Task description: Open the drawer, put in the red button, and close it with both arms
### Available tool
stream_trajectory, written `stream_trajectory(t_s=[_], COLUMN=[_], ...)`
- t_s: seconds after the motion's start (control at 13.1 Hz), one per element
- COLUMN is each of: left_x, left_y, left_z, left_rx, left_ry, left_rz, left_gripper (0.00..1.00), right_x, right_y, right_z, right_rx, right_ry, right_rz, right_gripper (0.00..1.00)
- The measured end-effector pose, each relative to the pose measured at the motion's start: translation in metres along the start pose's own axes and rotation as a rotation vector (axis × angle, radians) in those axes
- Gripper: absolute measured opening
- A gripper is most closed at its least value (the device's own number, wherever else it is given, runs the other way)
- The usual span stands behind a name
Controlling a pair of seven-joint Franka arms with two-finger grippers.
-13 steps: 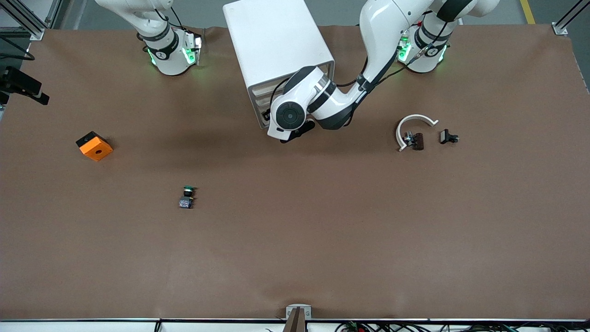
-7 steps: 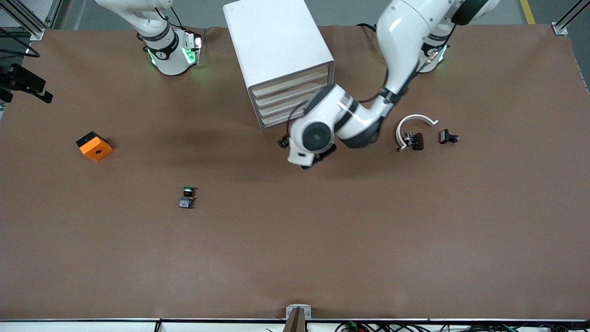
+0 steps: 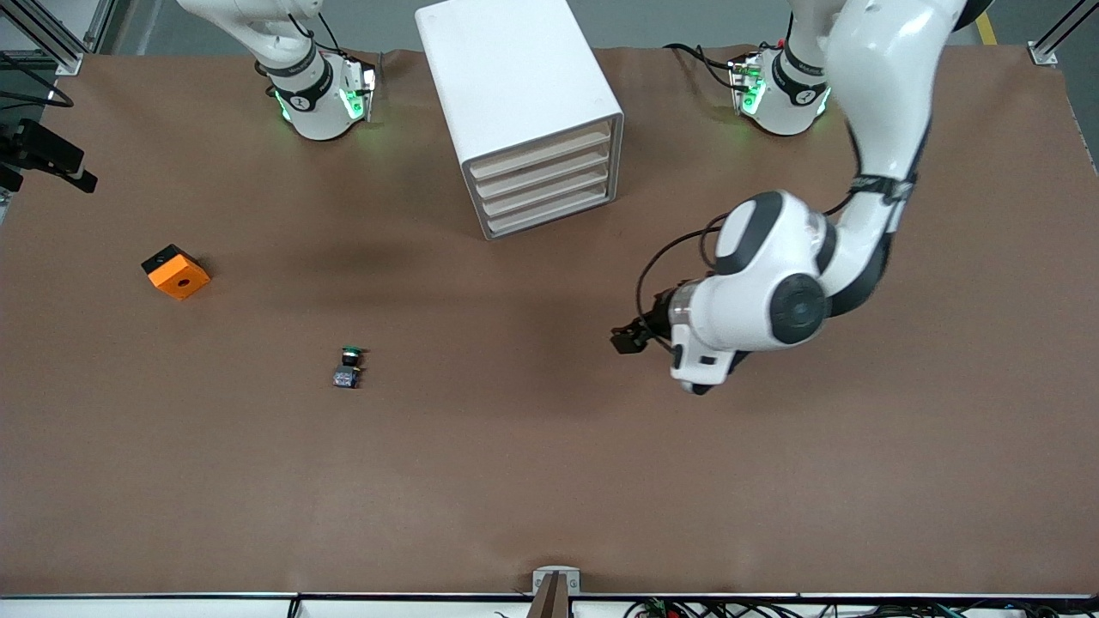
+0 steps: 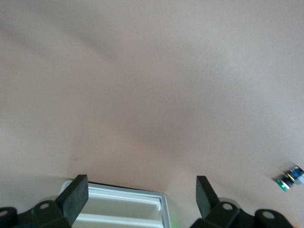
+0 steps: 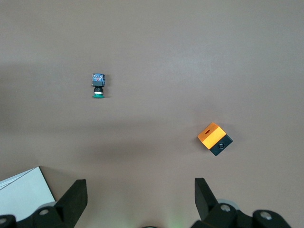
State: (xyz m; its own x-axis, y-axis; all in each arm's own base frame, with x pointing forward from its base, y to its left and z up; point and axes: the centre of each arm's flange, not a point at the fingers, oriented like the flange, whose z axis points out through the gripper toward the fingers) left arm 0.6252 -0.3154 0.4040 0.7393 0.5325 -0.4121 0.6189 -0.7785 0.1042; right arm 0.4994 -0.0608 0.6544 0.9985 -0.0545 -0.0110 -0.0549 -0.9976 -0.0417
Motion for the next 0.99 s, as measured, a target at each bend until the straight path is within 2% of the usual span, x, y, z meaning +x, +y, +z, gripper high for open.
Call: stream_trajectory(t_s=[0.46,0.61,0.99], left_x=[0.024,0.017,-0.002], left_y=[-0.083,-0.109,-0.188], left_z=[-0.113,-0.141,-0.193], left_rx=[0.077,0.129,0.197], left_ry=[0.019,0.019,0.067], left_rz=[0.243,0.340,0.526], left_gripper=[1.00,1.00,1.00], right_x=[-0.001,-0.001,-0.001], right_y=[0.000,-0.001,-0.001], right_z=[0.001,0.001,0.002], right_rx=[0.000,0.000,0.000], right_ry=[-0.007,-0.009,-0.011], right_rz=[0.016,0.029,0.040], right_gripper=[1.00,1.00,1.00])
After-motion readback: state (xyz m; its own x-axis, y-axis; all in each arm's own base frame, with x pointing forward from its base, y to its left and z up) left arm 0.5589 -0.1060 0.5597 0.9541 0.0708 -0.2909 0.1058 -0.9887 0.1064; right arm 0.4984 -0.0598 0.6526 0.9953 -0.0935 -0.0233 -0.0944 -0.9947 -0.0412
